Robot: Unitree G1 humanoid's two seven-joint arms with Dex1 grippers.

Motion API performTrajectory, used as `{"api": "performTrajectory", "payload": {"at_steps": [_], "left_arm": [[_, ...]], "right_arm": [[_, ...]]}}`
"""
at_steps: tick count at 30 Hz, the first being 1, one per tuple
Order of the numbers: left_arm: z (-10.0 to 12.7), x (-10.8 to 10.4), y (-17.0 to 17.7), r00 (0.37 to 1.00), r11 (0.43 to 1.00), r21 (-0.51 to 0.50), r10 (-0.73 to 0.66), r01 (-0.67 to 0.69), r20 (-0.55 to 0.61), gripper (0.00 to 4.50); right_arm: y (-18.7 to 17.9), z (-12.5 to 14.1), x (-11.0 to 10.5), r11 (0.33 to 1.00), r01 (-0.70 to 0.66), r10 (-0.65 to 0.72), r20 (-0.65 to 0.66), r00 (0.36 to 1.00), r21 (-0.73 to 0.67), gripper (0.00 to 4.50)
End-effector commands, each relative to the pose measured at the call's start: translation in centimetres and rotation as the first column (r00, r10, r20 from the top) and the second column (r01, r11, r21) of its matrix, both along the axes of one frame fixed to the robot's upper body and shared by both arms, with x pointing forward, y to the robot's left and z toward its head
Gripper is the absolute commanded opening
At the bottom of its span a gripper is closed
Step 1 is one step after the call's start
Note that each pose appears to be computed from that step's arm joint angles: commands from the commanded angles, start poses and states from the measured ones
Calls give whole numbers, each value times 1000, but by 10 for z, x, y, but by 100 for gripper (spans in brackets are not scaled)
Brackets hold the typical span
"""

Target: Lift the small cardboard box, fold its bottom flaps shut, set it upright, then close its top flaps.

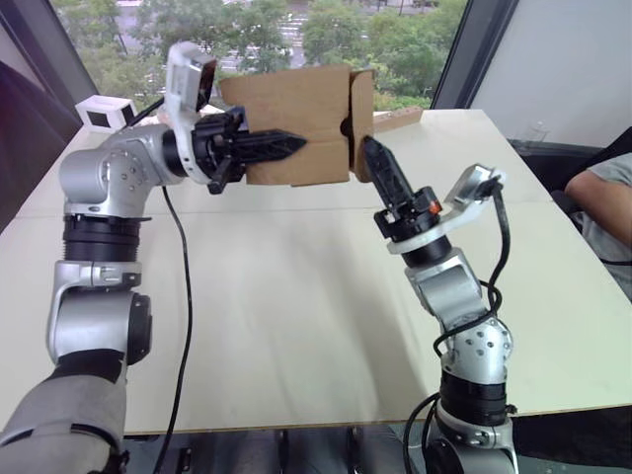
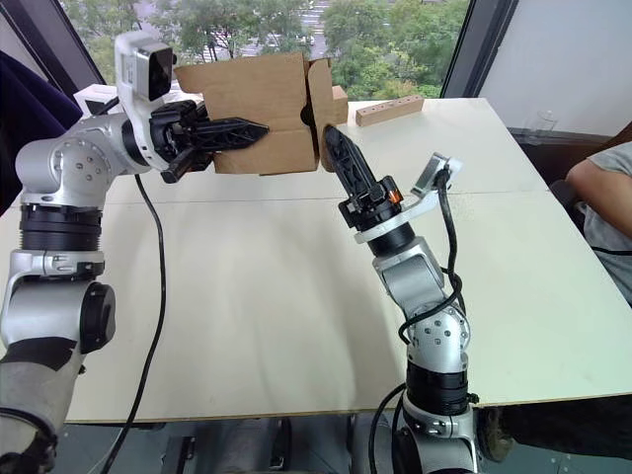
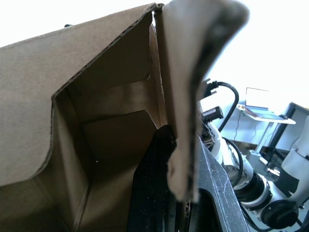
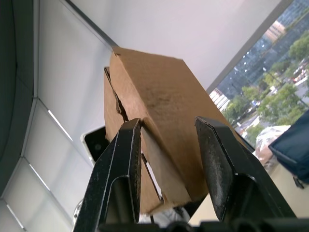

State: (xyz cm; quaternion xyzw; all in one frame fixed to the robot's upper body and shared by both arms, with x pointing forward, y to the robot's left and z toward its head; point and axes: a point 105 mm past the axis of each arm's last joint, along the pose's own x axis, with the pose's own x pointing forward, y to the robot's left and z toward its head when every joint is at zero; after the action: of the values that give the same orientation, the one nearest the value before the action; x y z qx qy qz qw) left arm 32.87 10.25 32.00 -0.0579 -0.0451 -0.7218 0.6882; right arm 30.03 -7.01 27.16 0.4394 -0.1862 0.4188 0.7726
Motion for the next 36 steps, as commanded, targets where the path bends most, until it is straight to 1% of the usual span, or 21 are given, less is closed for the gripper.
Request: {"api": "performTrajectory", "payload": {"at_steps": [1,12,15,19,23,30,36], "left_arm": [[19,-6,2,997,999,-40,-8,11,74,0],[19,-6,1,997,999,-53,-5,9,73,0],[19,-5,1,997,998,-57,1,3,71,0],[19,-5,2,998,998,-59,4,0,70,0],[19,-5,2,998,998,-56,4,0,68,0],[18,-5,2,998,999,-46,-4,7,66,0],[21,-6,6,997,999,-45,-7,11,72,0]], "right_arm": [[6,11,-4,1000,-8,8,43,999,10,177],[20,18,-2,1000,-9,9,59,998,11,177],[31,19,-15,994,-108,108,84,991,0,177],[37,10,-25,983,-173,177,82,981,-55,177],[33,6,-25,984,-153,160,81,984,-86,177],[28,8,-26,982,-134,149,107,983,-136,177],[9,8,-27,982,-100,119,115,986,-159,177]]}}
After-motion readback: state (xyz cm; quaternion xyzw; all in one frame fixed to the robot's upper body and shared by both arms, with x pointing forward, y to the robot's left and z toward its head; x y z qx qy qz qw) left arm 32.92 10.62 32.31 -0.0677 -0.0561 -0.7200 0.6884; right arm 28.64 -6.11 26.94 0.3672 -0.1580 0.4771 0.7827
